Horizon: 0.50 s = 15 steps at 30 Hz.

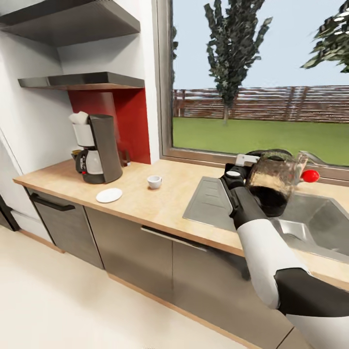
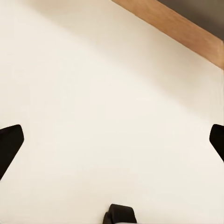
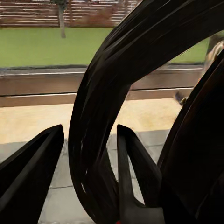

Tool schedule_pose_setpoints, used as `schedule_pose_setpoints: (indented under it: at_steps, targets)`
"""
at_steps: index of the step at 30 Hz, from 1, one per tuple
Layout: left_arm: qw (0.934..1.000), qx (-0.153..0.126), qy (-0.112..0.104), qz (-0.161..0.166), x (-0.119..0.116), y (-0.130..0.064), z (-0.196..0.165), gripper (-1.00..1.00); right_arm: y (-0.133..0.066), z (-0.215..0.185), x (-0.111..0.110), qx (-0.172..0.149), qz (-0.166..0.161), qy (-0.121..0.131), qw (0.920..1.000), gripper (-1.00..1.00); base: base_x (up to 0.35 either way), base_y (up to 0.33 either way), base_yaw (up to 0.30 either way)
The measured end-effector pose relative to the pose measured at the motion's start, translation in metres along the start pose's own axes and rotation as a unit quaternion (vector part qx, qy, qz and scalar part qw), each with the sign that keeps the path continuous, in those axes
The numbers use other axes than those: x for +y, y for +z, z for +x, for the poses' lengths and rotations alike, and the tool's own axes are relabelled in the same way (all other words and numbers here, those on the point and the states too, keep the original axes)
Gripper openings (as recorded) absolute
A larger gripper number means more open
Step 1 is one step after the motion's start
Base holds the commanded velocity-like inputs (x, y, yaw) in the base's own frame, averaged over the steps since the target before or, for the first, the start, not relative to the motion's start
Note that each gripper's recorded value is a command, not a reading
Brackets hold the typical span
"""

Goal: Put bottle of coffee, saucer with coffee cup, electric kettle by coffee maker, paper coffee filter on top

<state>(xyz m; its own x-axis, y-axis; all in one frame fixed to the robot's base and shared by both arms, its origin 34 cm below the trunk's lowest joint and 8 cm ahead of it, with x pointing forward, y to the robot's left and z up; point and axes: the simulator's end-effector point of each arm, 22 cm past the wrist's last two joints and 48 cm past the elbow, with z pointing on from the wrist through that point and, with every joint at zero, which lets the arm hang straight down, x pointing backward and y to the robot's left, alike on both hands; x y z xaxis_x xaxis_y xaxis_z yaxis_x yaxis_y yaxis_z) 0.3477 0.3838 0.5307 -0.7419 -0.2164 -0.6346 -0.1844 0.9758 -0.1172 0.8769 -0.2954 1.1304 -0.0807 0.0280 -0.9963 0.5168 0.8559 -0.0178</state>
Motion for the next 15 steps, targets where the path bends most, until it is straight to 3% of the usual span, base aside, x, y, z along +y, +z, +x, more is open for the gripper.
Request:
schedule_pose_setpoints:
  at_steps: [11,15]
  targets:
    - [1.0000,-0.001,0.000,0.000,-0.0003,0.0001,-0.0008,1.00,-0.0010,-0.0069,0.0011,-0.004,-0.001,0.002,1.0000,-1.00,0.000,0.000,0.269]
    - [1.0000,-0.001,0.000,0.000,-0.0003,0.0001,-0.0008,1.00,-0.0011,-0.0082,-0.0053,-0.004,0.014,0.002,0.9999,-1.00,0.020,0.000,0.269]
